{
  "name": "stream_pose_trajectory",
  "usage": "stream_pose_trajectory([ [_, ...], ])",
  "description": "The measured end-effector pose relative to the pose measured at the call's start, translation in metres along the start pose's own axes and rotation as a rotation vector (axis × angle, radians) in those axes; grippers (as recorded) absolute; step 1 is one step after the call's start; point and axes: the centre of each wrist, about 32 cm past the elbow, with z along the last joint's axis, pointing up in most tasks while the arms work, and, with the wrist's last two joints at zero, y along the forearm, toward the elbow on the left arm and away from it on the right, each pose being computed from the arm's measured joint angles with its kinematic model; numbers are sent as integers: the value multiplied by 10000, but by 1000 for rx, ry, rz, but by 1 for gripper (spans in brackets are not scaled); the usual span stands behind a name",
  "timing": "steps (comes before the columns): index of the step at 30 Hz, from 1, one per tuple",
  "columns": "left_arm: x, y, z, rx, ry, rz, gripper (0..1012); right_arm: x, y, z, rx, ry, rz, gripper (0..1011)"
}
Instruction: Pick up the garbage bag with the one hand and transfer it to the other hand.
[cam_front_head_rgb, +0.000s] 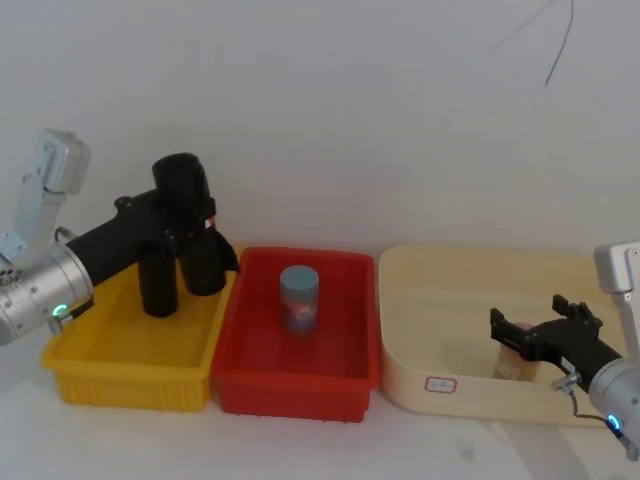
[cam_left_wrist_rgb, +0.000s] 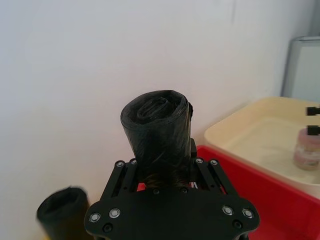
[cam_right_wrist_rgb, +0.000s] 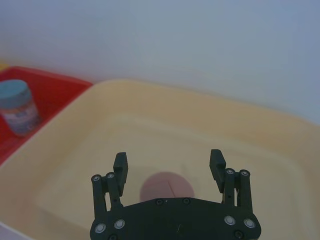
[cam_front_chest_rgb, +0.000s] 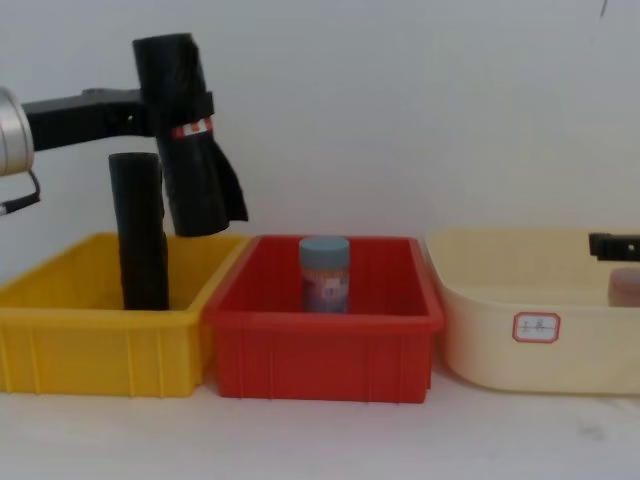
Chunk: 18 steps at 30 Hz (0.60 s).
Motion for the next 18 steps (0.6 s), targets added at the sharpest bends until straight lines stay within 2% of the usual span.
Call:
stream_pose_trajectory([
  [5,21,-82,55,-19,-5,-58,426,16,-9,45,36,-19,37,999],
  [10,35,-171,104,-40,-5,-103,425,36,-35,131,95,-46,93,1000],
  [18,49,-294,132,-66,1,-135,426,76,-77,276,180,-77,193,1000],
])
